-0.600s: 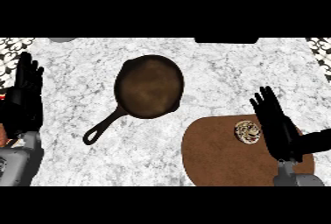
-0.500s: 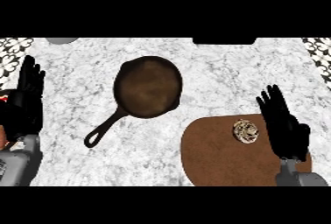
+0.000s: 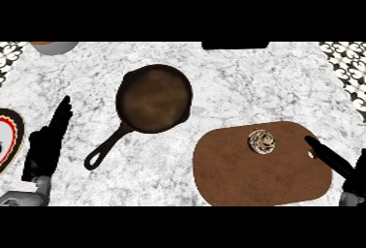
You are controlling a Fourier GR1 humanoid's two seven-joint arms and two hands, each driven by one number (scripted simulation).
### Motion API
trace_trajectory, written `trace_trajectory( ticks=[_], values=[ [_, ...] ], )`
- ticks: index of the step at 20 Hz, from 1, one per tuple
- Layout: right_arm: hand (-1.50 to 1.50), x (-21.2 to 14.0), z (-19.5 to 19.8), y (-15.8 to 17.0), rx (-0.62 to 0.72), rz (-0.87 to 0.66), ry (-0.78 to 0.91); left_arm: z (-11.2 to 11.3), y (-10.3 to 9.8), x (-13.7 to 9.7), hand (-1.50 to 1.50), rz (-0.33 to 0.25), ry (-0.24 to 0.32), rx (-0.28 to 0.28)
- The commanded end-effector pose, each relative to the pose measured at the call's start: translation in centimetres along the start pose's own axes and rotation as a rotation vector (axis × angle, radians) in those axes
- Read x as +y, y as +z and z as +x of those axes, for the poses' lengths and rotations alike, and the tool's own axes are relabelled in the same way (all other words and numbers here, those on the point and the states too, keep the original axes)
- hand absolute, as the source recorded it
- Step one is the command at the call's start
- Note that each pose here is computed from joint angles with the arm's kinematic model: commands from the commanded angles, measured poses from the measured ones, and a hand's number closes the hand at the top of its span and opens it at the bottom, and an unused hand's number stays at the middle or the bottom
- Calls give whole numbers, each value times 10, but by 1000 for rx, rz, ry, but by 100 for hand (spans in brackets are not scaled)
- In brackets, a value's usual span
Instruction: Pick the cupcake from the cutting board and place it in the pan
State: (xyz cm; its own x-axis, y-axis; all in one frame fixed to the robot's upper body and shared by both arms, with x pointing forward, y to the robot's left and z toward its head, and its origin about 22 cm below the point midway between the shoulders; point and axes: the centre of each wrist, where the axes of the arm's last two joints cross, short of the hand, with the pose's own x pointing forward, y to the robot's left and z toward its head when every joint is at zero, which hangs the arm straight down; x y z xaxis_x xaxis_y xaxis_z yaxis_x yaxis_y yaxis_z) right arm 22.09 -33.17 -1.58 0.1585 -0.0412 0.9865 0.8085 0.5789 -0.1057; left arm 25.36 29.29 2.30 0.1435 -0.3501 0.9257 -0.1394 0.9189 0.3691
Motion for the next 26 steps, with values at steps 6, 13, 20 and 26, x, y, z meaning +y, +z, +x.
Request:
trace_trajectory(
  ticks=[6, 13, 20, 26],
  values=[
    [-150, -48, -40, 51, 115, -117, 440, -23, 21, -16, 0, -108, -46, 29],
    [-150, -35, 27, 54, 206, 115, 620, -14, 33, -15, 0, -163, -27, 11],
    [-150, 12, 129, 53, 270, 251, 727, -11, 22, -9, 0, -126, -21, 10],
    [-150, 46, 149, 37, 410, 289, 762, -14, 33, -7, 0, -140, -29, 17]
  ],
)
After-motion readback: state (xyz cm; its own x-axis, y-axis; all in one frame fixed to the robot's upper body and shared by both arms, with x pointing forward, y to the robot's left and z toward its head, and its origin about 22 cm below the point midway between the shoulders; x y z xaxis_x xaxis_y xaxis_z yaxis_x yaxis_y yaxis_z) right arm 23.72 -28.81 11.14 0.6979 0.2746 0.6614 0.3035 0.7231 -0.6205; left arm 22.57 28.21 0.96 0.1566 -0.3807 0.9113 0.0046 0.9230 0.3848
